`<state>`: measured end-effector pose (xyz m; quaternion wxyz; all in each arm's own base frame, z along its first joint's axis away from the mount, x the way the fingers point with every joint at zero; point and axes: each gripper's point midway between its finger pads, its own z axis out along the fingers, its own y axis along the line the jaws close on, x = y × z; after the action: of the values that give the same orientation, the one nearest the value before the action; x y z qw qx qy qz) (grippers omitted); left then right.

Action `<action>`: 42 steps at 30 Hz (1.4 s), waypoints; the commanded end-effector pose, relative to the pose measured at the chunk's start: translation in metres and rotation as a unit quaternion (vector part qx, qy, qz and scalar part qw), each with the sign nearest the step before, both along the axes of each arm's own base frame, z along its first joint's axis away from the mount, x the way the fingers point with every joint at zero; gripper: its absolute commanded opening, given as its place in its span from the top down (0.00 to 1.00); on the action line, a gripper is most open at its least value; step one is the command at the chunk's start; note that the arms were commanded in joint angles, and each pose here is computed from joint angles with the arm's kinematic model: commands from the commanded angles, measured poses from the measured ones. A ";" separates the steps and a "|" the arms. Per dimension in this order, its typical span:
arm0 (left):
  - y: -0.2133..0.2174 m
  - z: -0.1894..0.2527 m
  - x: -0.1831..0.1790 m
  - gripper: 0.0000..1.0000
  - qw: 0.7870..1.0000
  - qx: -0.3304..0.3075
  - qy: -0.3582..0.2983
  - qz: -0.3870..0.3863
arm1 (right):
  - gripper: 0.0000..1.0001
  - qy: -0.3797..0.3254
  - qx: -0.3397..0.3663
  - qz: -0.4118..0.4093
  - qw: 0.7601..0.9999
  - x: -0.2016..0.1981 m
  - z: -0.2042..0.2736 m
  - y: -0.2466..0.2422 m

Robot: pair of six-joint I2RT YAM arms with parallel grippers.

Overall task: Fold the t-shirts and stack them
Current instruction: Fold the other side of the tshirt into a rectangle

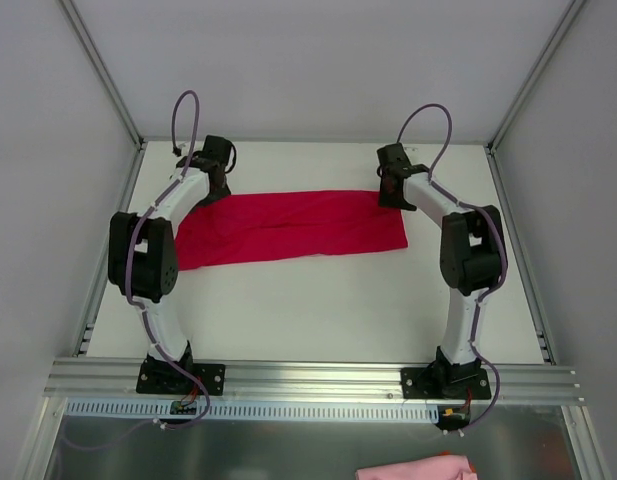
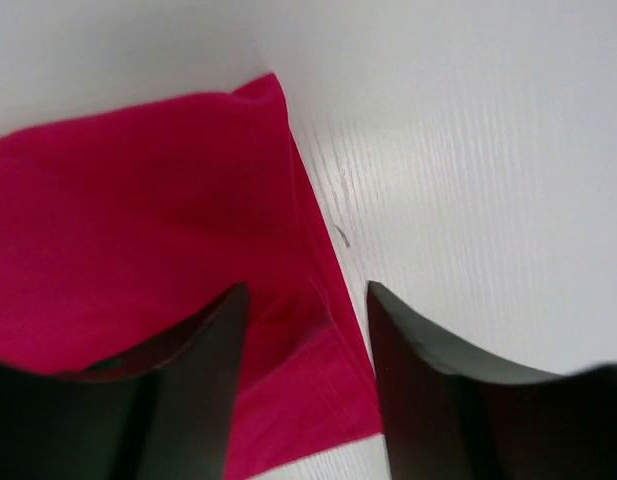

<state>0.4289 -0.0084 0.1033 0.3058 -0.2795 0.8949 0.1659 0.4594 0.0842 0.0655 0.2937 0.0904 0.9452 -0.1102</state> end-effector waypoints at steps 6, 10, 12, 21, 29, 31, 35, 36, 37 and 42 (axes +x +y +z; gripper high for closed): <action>-0.012 0.050 -0.003 0.29 0.995 -0.013 -0.095 -0.017 | 0.35 -0.108 -0.023 0.002 0.994 -0.014 0.071 -0.009; -0.026 0.067 -0.022 0.29 0.990 -0.026 -0.134 -0.028 | 0.34 -0.131 -0.021 0.013 0.991 -0.035 0.090 -0.003; -0.038 0.059 -0.033 0.30 0.988 -0.038 -0.141 -0.047 | 0.35 -0.147 0.006 0.024 0.989 -0.047 0.095 0.001; -0.067 0.018 -0.065 0.32 0.991 -0.022 -0.116 -0.068 | 0.37 -0.083 0.033 0.033 0.995 -0.072 0.058 0.008; -0.073 -0.008 -0.066 0.34 0.993 -0.015 -0.088 -0.073 | 0.47 -0.046 0.044 0.040 0.997 -0.080 0.016 0.015; -0.072 -0.012 -0.066 0.34 0.994 -0.011 -0.082 -0.071 | 0.46 -0.037 0.040 0.037 0.998 -0.083 0.013 0.013; -0.064 -0.017 -0.075 0.34 0.996 0.004 -0.068 -0.050 | 0.45 -0.035 0.042 0.033 0.998 -0.086 0.013 0.012; -0.062 -0.017 -0.077 0.33 0.997 0.008 -0.066 -0.046 | 0.45 -0.033 0.043 0.031 0.998 -0.088 0.011 0.012; -0.057 -0.018 -0.080 0.34 0.997 0.017 -0.060 -0.040 | 0.45 -0.030 0.041 0.028 0.998 -0.090 0.010 0.011; -0.056 -0.025 -0.081 0.33 0.998 0.020 -0.054 -0.034 | 0.45 -0.022 0.035 0.015 0.999 -0.098 -0.004 0.005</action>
<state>0.3505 -0.0716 0.0828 0.3636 -0.2390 0.8901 0.1358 0.3660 0.0926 0.0639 0.3107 0.0715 0.9455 -0.0661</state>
